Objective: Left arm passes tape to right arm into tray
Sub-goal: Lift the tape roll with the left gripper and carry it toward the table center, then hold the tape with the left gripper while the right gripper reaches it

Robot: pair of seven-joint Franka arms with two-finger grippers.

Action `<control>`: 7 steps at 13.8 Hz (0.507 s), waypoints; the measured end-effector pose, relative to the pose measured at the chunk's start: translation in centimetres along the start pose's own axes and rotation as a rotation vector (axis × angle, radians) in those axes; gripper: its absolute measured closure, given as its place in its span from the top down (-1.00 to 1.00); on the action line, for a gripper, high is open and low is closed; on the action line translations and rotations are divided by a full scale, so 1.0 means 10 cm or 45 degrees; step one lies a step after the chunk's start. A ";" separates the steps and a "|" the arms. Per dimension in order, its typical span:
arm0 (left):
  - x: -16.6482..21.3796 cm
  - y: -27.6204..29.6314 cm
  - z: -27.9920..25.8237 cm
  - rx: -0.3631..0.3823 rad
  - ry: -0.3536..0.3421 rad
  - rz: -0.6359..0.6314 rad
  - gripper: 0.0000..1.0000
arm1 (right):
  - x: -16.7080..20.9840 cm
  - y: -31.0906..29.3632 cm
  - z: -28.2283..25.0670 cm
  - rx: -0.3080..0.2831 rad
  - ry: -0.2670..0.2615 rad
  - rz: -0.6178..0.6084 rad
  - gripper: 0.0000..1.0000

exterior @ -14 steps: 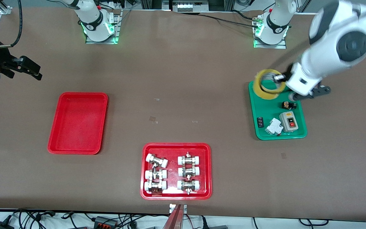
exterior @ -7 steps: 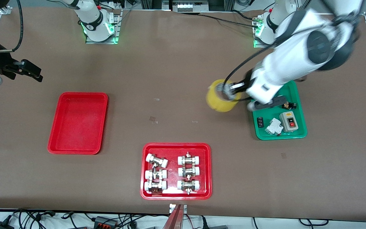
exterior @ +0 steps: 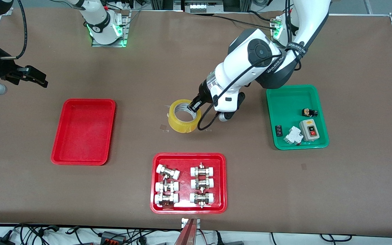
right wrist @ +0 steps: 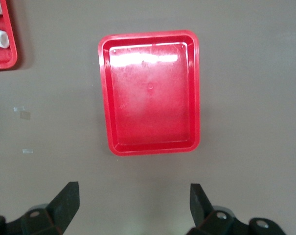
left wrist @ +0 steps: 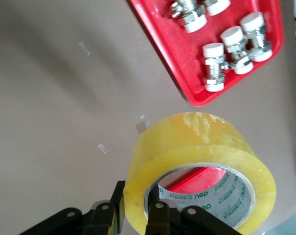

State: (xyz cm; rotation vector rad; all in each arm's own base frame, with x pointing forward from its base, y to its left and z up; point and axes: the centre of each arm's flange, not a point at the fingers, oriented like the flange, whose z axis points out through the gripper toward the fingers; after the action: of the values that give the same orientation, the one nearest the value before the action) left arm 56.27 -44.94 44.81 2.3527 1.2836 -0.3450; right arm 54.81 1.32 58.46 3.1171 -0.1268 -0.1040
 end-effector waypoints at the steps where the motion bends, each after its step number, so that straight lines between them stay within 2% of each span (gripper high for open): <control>1: -0.01 -0.01 0.08 0.015 -0.006 -0.006 -0.57 | -0.01 -0.02 0.01 0.001 -0.011 -0.012 1.00; 3: -0.10 -0.04 0.24 0.035 -0.014 0.043 -0.57 | -0.04 -0.09 0.02 0.057 -0.033 -0.072 1.00; 5: -0.15 -0.06 0.33 0.049 -0.023 0.154 -0.57 | -0.08 -0.20 0.03 0.193 -0.076 -0.116 1.00; 7: -0.07 -0.03 0.47 0.020 -0.033 0.240 -0.57 | -0.07 -0.35 0.07 0.379 -0.116 -0.125 1.00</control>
State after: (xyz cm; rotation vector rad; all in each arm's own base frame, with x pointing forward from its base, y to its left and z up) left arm 55.56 -47.63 40.91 2.4503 1.0400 -0.3251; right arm 54.38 4.89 57.72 3.4166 0.0117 -0.2510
